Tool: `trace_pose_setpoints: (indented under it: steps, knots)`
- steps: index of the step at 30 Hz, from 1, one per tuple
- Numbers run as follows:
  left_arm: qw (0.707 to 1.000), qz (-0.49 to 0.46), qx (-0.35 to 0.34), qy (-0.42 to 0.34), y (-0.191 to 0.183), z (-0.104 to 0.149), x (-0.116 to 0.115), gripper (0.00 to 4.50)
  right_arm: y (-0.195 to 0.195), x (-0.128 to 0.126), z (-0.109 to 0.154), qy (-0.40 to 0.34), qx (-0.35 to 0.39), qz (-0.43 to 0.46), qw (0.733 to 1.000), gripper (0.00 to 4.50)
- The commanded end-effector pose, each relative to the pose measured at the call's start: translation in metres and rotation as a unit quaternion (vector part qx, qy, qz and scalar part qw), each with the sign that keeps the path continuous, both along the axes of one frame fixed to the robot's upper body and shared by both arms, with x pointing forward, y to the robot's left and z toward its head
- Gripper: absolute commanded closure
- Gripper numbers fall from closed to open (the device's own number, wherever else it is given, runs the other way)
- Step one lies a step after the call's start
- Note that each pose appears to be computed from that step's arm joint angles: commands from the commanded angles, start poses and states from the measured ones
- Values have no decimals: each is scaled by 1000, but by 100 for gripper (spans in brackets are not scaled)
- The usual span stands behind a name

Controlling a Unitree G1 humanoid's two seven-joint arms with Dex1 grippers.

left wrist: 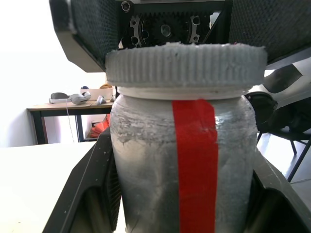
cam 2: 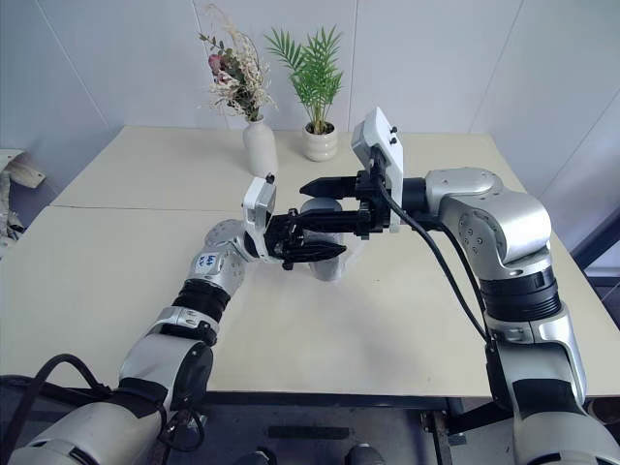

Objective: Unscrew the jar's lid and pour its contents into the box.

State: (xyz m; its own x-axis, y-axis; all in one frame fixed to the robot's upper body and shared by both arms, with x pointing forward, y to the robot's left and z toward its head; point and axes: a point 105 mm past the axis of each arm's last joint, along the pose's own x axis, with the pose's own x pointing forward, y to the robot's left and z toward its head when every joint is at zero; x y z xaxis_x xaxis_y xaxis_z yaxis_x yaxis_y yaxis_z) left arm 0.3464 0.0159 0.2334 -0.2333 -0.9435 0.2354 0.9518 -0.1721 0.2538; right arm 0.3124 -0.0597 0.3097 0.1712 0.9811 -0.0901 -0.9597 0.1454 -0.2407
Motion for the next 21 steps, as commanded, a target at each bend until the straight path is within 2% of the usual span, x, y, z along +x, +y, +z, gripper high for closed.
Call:
trace_pose_setpoints:
  steps: [1,12,16,21]
  knots:
    - [997,-50,48,15,-10,-25,-11,222,-8,-25,64,-125,61,18,990,194]
    - [997,-55,55,13,-13,-29,-12,225,-10,-29,69,-134,53,32,989,194]
    - [998,-47,45,2,-13,-22,-10,225,-12,-27,69,-136,52,23,989,194]
    - [999,-39,21,-23,-11,-1,-8,225,-21,-22,70,-140,52,-5,989,194]
